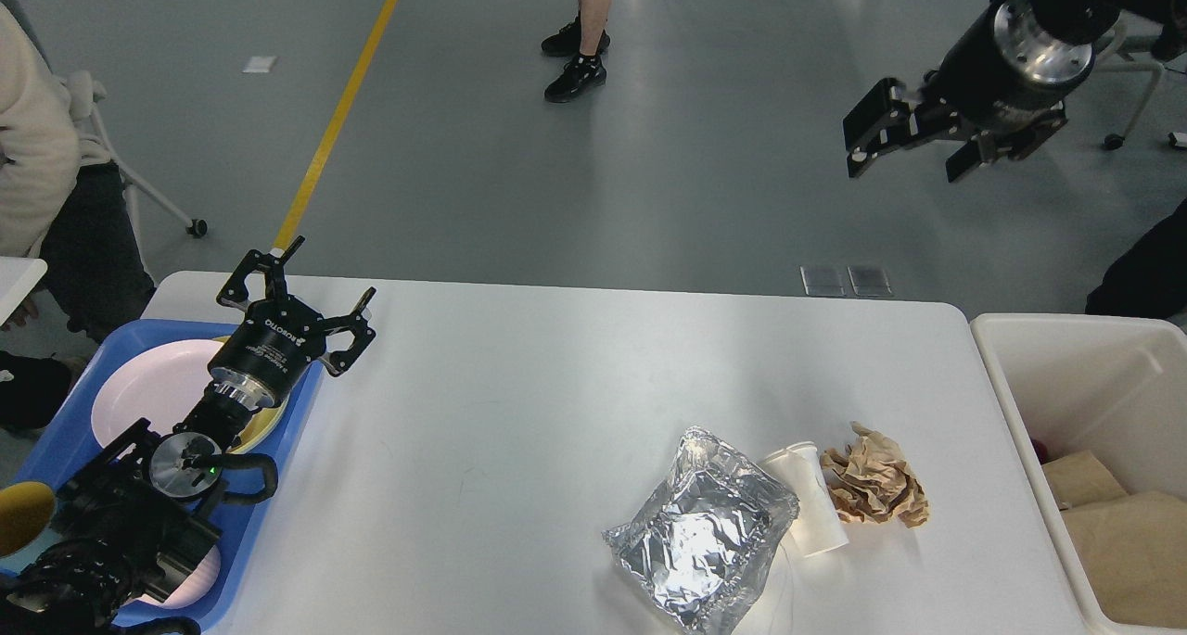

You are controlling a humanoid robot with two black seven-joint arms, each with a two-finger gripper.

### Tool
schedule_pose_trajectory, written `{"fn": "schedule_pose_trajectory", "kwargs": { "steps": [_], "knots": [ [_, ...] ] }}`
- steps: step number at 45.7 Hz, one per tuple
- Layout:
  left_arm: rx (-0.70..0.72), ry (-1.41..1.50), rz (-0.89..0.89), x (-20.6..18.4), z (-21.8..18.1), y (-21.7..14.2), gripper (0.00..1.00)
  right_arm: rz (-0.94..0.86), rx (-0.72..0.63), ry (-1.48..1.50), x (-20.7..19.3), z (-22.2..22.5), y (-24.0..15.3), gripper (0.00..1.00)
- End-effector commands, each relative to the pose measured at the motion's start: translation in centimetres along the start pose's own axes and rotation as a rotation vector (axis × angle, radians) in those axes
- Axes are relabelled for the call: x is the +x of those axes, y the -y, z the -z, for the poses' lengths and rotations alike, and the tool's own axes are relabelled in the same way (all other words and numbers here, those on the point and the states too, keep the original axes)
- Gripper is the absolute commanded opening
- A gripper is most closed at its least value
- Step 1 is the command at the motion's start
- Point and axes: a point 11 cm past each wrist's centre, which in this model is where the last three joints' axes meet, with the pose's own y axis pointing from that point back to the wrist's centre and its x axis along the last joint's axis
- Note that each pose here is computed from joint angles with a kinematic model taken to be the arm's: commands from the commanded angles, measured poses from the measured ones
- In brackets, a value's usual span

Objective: Tidy desktop

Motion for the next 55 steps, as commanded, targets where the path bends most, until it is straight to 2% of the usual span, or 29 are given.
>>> {"fn": "schedule_pose_trajectory", "kwargs": {
  "steps": [1,9,22,30,43,49,55],
  "knots": [
    [0.0,0.0,0.0,0.0,0.0,0.0,0.97,0.136,0.012,-0.001,-3.3,0.4,4.7,0.94],
    [0.0,0.0,0.0,0.0,0.0,0.0,0.97,0.262,0.016,0.026,-7.6,-0.6,11.1,0.94],
    [0.0,0.0,0.0,0.0,0.0,0.0,0.97,0.27,0.021,0.078,-14.2,-3.3,19.5,0.94],
    [0.0,0.0,0.0,0.0,0.0,0.0,0.97,0.227,0.013,0.097,-16.3,-4.6,22.3,0.95],
    [0.0,0.0,0.0,0.0,0.0,0.0,0.97,0.179,0.003,0.139,-17.7,-6.3,24.1,0.94],
    [0.0,0.0,0.0,0.0,0.0,0.0,0.97,0.148,0.002,0.187,-17.9,-7.1,24.4,0.87],
    [0.0,0.0,0.0,0.0,0.0,0.0,0.97,0.139,-0.009,0.208,-18.0,-8.0,24.2,0.63]
  ]
}}
